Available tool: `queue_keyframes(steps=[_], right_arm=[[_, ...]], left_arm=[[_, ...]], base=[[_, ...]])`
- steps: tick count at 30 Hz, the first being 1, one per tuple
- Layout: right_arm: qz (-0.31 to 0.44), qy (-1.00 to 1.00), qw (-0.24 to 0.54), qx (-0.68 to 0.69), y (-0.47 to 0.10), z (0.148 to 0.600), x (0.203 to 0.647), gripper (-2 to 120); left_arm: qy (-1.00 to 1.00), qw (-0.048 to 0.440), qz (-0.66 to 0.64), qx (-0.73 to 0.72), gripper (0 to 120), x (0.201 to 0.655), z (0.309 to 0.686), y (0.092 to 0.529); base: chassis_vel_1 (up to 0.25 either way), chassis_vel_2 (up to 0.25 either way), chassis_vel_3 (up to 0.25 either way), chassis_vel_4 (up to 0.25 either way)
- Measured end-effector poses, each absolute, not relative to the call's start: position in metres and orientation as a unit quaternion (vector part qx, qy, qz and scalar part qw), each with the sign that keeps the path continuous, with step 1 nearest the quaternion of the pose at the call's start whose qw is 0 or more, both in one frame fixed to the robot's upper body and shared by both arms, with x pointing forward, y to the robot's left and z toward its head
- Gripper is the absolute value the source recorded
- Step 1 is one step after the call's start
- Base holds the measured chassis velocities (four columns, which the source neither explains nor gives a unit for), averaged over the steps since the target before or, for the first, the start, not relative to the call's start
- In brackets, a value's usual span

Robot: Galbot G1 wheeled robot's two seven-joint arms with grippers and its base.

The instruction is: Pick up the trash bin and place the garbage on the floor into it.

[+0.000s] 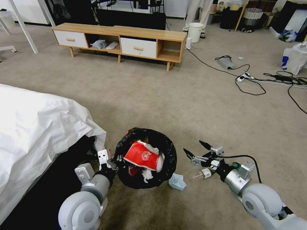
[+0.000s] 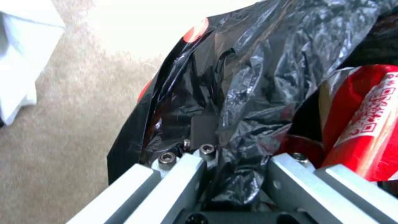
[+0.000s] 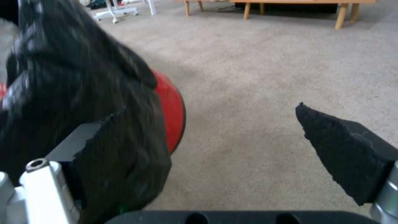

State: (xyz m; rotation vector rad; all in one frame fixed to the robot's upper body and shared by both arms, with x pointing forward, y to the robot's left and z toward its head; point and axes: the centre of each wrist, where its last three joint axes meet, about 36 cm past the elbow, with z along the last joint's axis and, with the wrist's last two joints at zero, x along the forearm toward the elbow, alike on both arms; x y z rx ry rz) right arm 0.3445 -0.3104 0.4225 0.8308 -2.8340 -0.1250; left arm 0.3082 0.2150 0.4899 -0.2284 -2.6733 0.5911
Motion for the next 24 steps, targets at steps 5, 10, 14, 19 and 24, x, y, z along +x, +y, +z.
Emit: queue_keyframes(steps=[5,10,14,19,24], right_arm=[[-0.042,-0.953,0.093,0.284,-0.309,0.423,0.345,100],[-0.044,-0.953,0.092,0.287,-0.309,0.425,0.345,100],[-0.047,-0.952,0.092,0.288,-0.308,0.427,0.345,100],[-0.047,-0.951,0.092,0.29,-0.308,0.431,0.346,100],[-0.046,-0.952,0.09,0.289,-0.309,0.435,0.348,100]], left_arm=[[-0.96,0.18,0.202,-0.078,0,0.315,0.502,0.224],[-0.964,0.167,0.195,-0.071,0,0.322,0.511,0.231],[-0.966,0.16,0.191,-0.067,0,0.324,0.514,0.233],[-0.969,0.145,0.188,-0.061,0,0.334,0.522,0.236],[-0.97,0.135,0.191,-0.062,0,0.346,0.527,0.236]], base=[[0.0,0.0,0.0,0.0],[0.0,0.0,0.0,0.0],[0.0,0.0,0.0,0.0],[0.0,0.0,0.0,0.0],[0.0,0.0,0.0,0.0]])
